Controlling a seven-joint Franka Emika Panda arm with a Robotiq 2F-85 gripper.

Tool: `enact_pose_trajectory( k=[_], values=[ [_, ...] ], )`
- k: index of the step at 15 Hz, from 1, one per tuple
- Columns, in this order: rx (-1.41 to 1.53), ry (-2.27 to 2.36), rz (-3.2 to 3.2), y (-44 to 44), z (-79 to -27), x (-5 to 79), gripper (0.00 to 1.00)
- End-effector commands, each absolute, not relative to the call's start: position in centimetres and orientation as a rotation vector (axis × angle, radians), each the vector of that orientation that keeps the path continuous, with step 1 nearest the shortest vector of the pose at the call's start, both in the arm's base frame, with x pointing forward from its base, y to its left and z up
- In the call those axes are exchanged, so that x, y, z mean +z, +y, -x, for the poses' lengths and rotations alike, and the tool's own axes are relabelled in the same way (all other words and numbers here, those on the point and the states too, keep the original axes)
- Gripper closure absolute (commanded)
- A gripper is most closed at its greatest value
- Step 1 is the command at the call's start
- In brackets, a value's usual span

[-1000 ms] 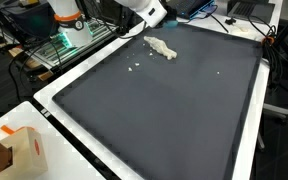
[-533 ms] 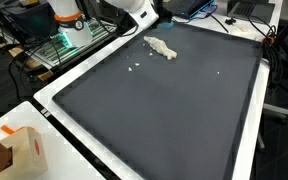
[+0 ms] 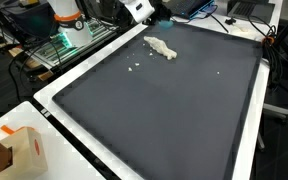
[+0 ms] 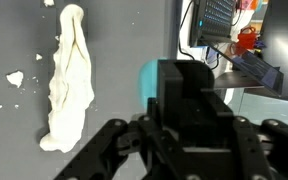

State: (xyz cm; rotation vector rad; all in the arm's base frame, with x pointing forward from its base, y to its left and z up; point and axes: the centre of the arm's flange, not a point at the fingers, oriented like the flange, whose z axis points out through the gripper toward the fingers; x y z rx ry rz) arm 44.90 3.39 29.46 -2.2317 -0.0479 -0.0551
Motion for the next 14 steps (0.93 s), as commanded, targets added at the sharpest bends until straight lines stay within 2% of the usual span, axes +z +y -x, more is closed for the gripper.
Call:
enact_pose_trajectory(
  k=[1, 14],
  values=[
    [-0.070, -0.014, 2.319, 4.2, -43.7, 31.5, 0.75],
    [-0.038, -0.111, 2.595, 7.2, -43.7, 37.6, 0.75]
  ],
)
